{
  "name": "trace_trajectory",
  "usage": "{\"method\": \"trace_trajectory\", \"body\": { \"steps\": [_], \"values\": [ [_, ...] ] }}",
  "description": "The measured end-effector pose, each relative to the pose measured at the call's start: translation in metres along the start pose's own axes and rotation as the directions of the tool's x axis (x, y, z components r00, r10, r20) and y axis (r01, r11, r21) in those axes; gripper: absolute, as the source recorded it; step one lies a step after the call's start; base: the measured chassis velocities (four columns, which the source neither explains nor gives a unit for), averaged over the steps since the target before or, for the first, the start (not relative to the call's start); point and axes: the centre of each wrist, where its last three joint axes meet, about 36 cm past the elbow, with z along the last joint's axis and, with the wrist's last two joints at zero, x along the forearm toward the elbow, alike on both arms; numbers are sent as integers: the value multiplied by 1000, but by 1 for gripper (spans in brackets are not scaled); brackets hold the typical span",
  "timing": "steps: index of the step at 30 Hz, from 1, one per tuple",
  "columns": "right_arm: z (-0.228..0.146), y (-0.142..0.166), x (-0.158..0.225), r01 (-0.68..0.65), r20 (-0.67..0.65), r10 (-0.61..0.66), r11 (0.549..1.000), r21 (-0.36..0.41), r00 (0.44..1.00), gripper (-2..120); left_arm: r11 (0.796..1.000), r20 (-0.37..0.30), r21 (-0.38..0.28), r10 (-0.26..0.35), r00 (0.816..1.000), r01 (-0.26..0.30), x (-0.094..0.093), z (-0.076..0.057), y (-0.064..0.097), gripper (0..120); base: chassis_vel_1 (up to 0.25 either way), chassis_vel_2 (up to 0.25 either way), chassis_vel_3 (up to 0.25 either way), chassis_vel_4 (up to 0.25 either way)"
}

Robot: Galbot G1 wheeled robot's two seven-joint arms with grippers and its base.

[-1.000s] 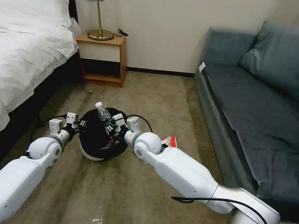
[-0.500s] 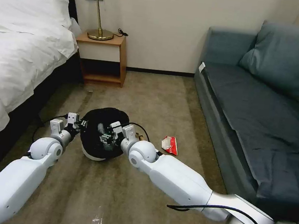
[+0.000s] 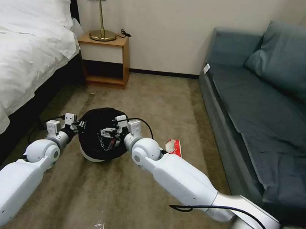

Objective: Pick up the trash bin, then pick up the garbage on the floor and place it into the trash bin.

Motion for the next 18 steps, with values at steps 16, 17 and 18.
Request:
{"method": "trace_trajectory", "body": {
  "steps": [16, 17, 18],
  "values": [
    [14, -68, 35, -179, -37, 176, 976, -122, 984, 100, 1000, 10, -18, -8, 1000, 9, 9, -7, 3, 4, 0, 0, 0, 0],
    [14, -68, 35, -179, -37, 176, 976, -122, 984, 100, 1000, 10, -18, -8, 1000, 9, 9, -7, 3, 4, 0, 0, 0, 0],
    [17, -72, 38, -189, -43, 185, 974, -127, 982, 100, 1000, 11, -20, -11, 1000, 11, 10, -8, 4, 4, 0, 0, 0, 0]
  ]
}}
